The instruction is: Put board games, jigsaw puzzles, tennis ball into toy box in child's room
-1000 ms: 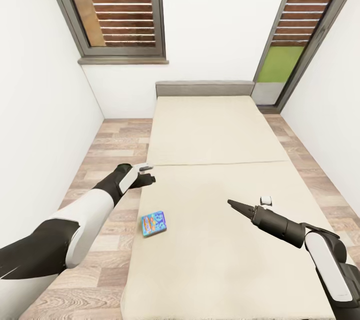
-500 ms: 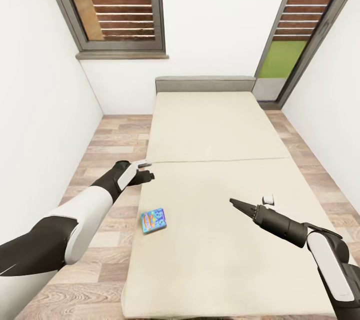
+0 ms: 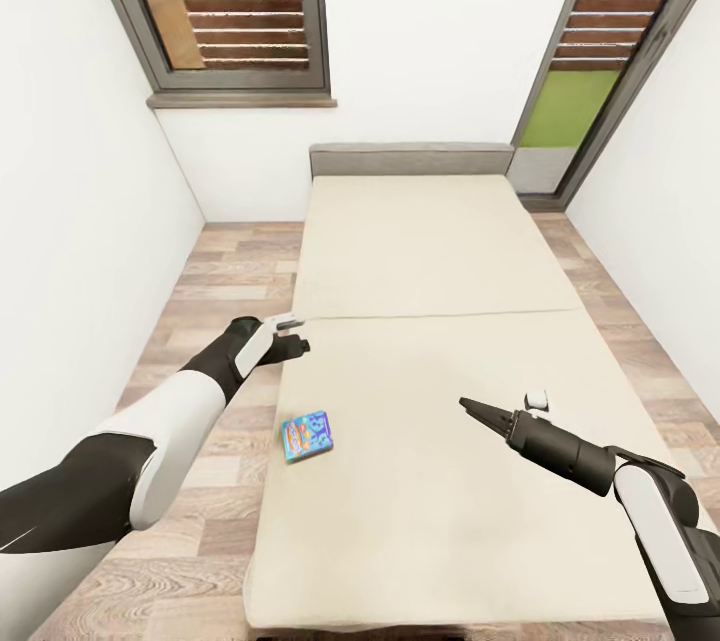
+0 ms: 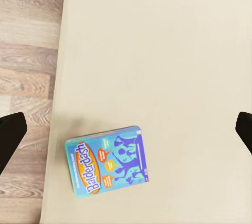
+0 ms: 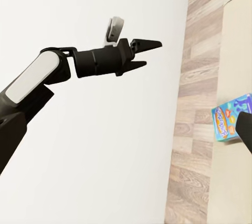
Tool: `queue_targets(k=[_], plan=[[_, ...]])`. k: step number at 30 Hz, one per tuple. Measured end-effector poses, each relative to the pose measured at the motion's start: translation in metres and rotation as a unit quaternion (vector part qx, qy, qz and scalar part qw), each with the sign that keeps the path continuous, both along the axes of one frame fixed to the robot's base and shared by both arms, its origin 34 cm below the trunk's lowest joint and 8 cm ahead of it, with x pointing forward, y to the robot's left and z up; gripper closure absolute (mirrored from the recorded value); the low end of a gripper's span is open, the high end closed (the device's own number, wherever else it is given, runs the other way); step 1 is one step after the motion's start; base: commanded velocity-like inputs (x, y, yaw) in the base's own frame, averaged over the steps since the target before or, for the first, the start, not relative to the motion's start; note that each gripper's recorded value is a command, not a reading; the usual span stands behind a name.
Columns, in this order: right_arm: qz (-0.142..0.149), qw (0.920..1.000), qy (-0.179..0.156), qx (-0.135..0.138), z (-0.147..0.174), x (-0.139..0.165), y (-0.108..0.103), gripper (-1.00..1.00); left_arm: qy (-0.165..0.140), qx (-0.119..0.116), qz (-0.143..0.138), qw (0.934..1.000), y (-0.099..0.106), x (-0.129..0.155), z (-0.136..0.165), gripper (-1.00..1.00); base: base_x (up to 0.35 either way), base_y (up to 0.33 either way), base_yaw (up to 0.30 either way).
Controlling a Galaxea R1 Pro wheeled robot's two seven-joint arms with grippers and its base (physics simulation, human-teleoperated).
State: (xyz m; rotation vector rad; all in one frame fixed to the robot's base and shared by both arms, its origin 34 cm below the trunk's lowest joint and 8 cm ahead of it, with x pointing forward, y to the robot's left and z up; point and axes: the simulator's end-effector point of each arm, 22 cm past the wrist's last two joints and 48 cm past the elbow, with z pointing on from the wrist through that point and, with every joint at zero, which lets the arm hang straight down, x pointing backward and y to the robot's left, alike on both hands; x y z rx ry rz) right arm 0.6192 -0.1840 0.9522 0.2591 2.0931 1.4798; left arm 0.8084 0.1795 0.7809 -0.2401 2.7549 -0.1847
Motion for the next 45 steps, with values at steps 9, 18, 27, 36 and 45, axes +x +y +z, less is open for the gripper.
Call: queue_targets(k=[9, 18, 27, 36, 45], plan=[[0.0, 1.0, 0.008, 0.0, -0.008, -0.001, 0.0, -1.0, 0.005, 0.0, 0.001, 1.0, -0.001, -0.002, -0.01, -1.0, 0.0, 0.0, 0.0], [-0.001, 0.9999, 0.015, 0.0, -0.015, -0.002, -0.001, -1.0, 0.013, 0.001, 0.001, 0.9999, 0.002, -0.006, -0.02, -1.0, 0.0, 0.0, 0.0], [-0.001, 0.9998, 0.022, 0.0, -0.023, -0.003, 0.0, -1.0, 0.011, 0.0, -0.001, 0.9999, 0.001, -0.002, -0.024, -1.0, 0.0, 0.0, 0.0], [-0.001, 0.9996, 0.03, -0.001, -0.031, -0.004, -0.001, -1.0, 0.011, -0.002, -0.003, 0.9999, 0.001, 0.002, -0.025, -1.0, 0.0, 0.0, 0.0], [-0.001, 0.9993, 0.038, -0.001, -0.039, -0.005, -0.001, -1.0, 0.02, 0.004, 0.0, 0.9998, 0.015, 0.003, -0.031, -1.0, 0.0, 0.0, 0.0]])
